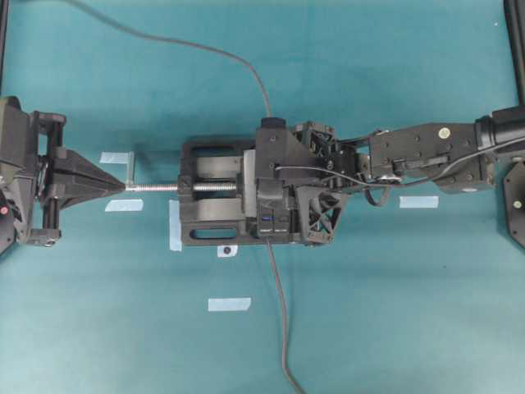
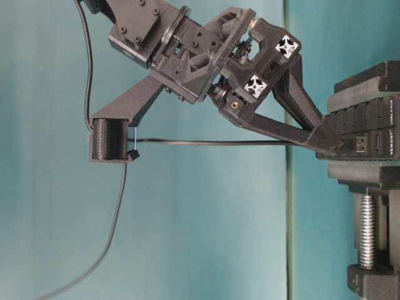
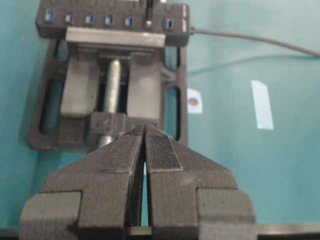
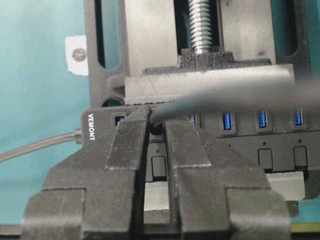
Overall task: Insert the USB into the second port from the front of the fixed hub.
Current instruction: 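Align the plug with the second port and push it in, then press the plug fully into the second port with the right gripper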
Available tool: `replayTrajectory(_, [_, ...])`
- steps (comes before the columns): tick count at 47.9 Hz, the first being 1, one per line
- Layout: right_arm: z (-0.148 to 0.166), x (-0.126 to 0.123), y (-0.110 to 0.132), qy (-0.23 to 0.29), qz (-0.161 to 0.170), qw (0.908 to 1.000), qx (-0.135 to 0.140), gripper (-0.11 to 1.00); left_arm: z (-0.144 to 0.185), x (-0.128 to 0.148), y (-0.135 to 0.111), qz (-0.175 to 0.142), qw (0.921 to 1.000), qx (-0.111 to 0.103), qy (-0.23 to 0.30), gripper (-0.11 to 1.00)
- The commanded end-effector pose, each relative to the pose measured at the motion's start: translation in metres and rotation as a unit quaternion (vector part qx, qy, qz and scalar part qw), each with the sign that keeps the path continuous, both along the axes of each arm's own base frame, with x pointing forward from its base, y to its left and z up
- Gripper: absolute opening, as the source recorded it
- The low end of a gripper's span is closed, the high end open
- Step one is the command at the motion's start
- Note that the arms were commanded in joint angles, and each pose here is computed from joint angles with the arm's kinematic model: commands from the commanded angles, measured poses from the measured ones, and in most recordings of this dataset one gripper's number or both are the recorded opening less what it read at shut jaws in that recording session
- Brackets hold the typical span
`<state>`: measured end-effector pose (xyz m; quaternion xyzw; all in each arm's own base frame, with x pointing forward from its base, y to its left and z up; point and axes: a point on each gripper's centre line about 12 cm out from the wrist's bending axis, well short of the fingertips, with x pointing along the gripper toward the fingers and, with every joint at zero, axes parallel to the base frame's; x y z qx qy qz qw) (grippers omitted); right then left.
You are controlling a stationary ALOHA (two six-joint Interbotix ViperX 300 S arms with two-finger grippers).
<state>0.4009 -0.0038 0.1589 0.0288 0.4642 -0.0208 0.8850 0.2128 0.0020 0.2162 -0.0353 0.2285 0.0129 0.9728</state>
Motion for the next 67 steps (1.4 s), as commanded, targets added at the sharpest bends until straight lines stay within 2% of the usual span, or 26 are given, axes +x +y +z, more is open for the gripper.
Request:
replayTrajectory(1, [0.005,0.001,0.001,-0.002,0.003,1.0000,-0.001,0.04,0.005,0.003,0.000,0.001,0.9999,0.000,-0.012,0.00])
replayTrajectory(67, [-0.016,-0.001,0.004,0.040,0.006,0.9992,0.000,0.04,0.004,0.003,0.001,0.003,0.9999,-0.001,-0.012,0.00])
